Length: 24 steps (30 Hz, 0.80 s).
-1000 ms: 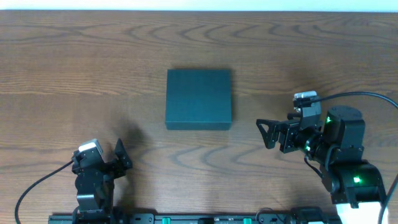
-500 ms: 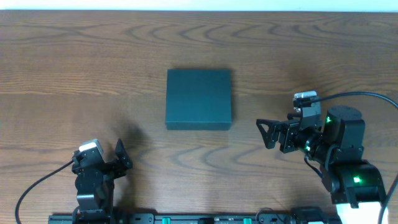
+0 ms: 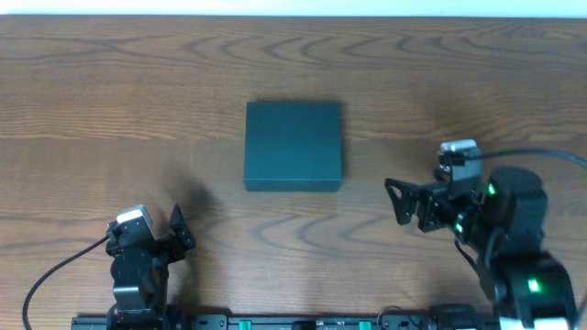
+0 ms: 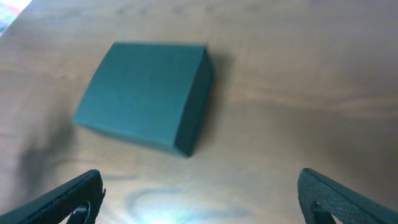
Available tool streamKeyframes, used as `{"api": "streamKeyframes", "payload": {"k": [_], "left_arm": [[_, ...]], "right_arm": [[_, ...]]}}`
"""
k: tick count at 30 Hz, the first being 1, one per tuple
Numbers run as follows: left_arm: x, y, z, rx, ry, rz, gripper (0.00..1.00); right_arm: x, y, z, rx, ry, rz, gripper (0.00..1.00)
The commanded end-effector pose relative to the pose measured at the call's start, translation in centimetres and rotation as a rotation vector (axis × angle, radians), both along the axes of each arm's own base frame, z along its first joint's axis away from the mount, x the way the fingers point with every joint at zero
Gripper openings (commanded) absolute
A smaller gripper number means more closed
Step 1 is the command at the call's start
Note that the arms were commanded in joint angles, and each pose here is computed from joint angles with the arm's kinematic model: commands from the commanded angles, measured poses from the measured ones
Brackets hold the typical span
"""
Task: Pack container
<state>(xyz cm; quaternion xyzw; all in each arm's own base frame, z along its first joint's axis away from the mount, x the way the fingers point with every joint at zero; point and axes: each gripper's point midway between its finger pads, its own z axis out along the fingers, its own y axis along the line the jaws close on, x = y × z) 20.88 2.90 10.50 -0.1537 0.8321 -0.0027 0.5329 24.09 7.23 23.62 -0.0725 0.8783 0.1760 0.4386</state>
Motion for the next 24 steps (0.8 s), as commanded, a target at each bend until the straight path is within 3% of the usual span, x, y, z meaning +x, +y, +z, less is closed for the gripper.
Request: {"api": "streamKeyframes", "payload": {"k": [1, 6, 15, 24], "left_arm": [[0.0, 0.2, -0.6, 0.01, 0.007, 0.005, 0.95], [0.0, 0.2, -0.6, 0.01, 0.007, 0.005, 0.95], [0.0, 0.2, -0.6, 0.01, 0.007, 0.005, 0.95], [0.0, 0.2, -0.6, 0.01, 0.007, 0.005, 0.95]], "right_arm": [[-1.0, -1.4, 0.3, -0.173, -0.143, 0.016, 0.99], [-2.4, -1.5, -2.9, -0.305, -0.295, 0.094, 0.99], [-3.7, -1.6, -11.2, -0.316, -0.292, 0.103, 0.99], [-3.8, -1.5, -12.9, -0.314, -0.301, 0.107, 0.99]]}}
